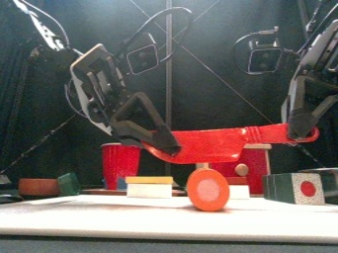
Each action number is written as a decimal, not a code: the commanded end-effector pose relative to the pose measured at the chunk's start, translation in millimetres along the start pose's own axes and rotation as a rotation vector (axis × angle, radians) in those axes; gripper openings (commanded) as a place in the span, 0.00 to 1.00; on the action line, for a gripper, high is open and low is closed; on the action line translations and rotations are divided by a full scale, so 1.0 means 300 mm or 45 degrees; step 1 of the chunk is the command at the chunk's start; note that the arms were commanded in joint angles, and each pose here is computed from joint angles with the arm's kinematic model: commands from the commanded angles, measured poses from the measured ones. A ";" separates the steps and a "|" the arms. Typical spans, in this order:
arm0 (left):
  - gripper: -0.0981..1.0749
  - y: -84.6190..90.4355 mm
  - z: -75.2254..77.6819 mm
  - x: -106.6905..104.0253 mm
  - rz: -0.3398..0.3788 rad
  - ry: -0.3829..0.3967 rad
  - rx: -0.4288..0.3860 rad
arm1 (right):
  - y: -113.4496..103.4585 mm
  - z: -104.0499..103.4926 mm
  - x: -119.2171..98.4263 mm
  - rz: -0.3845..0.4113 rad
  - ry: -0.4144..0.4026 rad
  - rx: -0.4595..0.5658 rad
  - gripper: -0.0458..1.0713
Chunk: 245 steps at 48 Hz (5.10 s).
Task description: Cut the carrot
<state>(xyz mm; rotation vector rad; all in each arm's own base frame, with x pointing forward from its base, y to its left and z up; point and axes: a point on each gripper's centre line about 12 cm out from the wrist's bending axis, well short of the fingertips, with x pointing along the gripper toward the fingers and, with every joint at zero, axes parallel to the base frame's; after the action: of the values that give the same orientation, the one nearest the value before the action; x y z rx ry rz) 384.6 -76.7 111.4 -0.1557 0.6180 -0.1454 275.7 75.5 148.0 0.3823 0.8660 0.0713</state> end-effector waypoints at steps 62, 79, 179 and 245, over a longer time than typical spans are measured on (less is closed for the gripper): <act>0.35 0.042 -0.144 0.024 0.089 0.318 0.013 | -0.047 -0.030 0.131 -0.099 0.154 -0.141 0.37; 0.35 0.035 -0.118 0.016 0.085 0.295 0.011 | -0.032 -0.007 0.112 -0.082 0.131 -0.148 0.37; 0.87 0.013 0.205 -0.094 0.046 -0.048 0.120 | -0.073 -0.162 -0.262 0.007 0.376 0.296 0.39; 0.87 0.044 0.218 -0.177 0.110 0.014 0.115 | -0.030 -0.118 -0.259 0.028 0.395 0.279 0.97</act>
<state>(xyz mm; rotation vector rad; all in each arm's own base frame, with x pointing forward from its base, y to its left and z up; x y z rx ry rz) 386.9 -50.8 171.7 -0.0538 0.6434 -0.0985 186.0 59.6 164.1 0.5986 1.2383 0.0361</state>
